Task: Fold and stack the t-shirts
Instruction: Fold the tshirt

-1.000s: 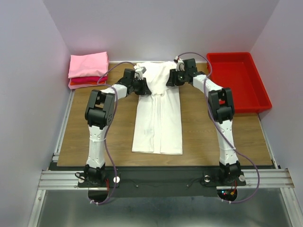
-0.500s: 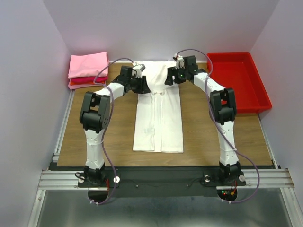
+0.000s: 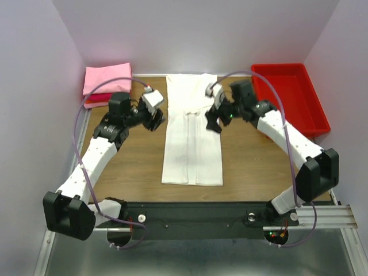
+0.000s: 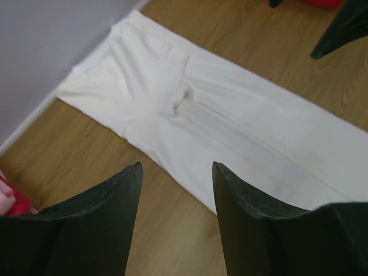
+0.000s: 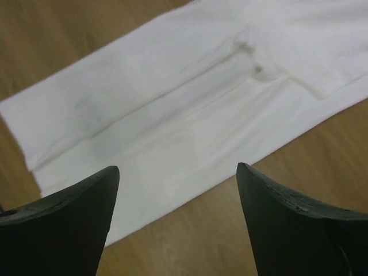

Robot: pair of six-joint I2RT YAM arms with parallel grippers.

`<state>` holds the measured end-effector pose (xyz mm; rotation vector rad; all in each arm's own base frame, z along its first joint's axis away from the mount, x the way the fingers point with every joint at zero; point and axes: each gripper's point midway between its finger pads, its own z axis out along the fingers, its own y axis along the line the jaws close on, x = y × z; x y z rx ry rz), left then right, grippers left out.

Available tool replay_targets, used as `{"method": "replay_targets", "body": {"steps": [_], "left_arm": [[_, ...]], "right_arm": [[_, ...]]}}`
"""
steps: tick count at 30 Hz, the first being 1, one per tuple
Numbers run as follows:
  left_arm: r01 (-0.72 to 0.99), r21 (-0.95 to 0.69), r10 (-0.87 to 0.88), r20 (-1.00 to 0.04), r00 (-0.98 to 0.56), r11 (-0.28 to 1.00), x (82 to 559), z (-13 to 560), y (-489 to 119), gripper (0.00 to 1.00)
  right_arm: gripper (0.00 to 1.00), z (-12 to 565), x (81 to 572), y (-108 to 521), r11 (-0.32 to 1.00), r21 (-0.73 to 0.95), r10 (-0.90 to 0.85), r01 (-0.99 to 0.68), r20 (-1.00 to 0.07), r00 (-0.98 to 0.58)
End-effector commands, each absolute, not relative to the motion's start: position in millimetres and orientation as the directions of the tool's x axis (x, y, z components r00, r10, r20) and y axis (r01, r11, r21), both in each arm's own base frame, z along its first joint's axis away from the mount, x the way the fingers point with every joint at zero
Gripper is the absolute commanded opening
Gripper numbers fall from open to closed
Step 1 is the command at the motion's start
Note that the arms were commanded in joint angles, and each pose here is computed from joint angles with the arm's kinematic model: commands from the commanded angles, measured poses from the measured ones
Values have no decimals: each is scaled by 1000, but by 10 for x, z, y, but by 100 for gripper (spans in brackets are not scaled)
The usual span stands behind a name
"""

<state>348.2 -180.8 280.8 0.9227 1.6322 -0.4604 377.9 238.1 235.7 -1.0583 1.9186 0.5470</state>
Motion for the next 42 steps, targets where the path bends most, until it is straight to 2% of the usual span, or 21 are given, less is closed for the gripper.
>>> {"method": "replay_targets", "body": {"steps": [1,3,4,5,7,11,14,20,28,35,37,38,40,42], "left_arm": [[871,168,521,-846,-112,461,2962,1891,-1673,62],[898,166,561,-822,-103,407,2704,1616,-1634,61],[908,240,582,-813,-4,342,2590,1647,-1650,61],[926,224,604,-797,-5,303,2413,1434,-1643,61],[938,288,638,-763,104,192,2181,1330,-1728,61],[965,260,698,-699,155,46,1706,864,-1807,59],[952,307,709,-676,200,23,1705,840,-1841,59],[960,273,730,-646,225,-55,1585,671,-1905,62],[951,274,754,-592,285,-144,1450,473,-1926,63],[951,262,790,-543,286,-164,1468,287,-1934,61],[953,255,806,-523,277,-162,1484,211,-1925,54],[953,253,804,-524,281,-168,1492,224,-1951,48],[954,244,808,-519,280,-175,1490,204,-1958,48],[953,243,809,-513,287,-184,1500,206,-1984,45]], "right_arm": [[84,1395,2781,2337,411,73,-675,-909,-646,-357],[78,1374,2494,2345,380,69,-688,-922,-645,-332],[72,1333,2342,2398,360,73,-700,-930,-638,-321],[71,1257,2203,2354,350,70,-709,-934,-632,-313],[68,1146,2082,2314,340,67,-728,-938,-612,-308],[64,926,1924,2234,309,33,-771,-950,-576,-271],[64,761,1815,2228,270,-12,-805,-963,-551,-219],[64,561,1675,2289,213,-62,-836,-975,-529,-148],[64,322,1610,2302,184,-107,-866,-977,-488,-110],[61,102,1603,2244,164,-141,-895,-976,-437,-88],[57,15,1591,2192,160,-149,-908,-976,-411,-86],[55,-4,1594,2185,159,-151,-909,-976,-408,-85],[47,-42,1592,2160,164,-154,-912,-974,-401,-90],[44,-79,1608,2133,168,-166,-917,-972,-388,-92]]}}
